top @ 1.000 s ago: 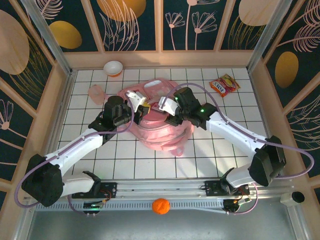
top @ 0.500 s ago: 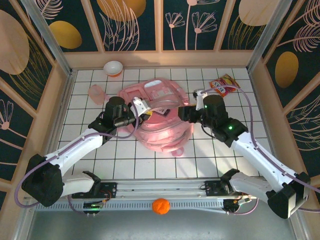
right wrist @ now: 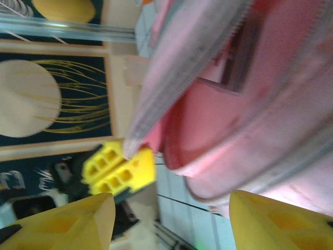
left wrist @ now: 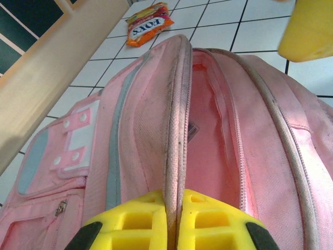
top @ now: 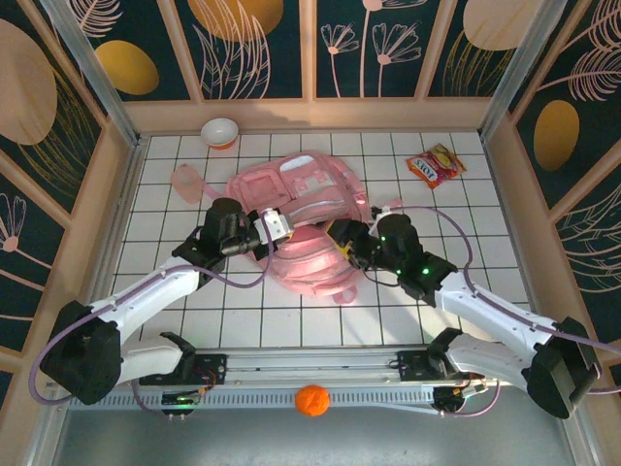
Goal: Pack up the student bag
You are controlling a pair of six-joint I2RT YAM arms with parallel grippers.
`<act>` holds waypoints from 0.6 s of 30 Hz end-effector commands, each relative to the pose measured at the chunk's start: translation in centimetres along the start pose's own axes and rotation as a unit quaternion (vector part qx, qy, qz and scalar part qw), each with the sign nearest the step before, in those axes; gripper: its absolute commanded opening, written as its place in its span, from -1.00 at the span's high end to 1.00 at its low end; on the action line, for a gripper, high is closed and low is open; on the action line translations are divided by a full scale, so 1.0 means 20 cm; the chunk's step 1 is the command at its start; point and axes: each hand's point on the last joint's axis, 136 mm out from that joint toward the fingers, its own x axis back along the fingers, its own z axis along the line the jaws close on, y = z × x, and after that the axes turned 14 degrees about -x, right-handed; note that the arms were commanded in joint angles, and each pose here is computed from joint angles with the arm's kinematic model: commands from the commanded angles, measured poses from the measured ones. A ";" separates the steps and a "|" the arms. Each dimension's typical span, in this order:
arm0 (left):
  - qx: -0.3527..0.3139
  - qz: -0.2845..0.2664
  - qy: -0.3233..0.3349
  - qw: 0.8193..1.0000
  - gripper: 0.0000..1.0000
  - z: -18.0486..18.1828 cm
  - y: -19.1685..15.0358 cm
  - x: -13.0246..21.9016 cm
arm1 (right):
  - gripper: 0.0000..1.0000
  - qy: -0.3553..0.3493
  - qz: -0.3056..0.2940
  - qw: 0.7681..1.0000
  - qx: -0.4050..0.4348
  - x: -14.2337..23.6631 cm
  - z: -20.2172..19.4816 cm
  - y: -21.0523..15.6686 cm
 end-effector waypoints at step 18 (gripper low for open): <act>0.076 0.045 0.005 0.996 -0.19 0.01 -0.17 0.17 | -0.17 -0.099 -0.039 0.994 0.038 0.06 -0.03 0.11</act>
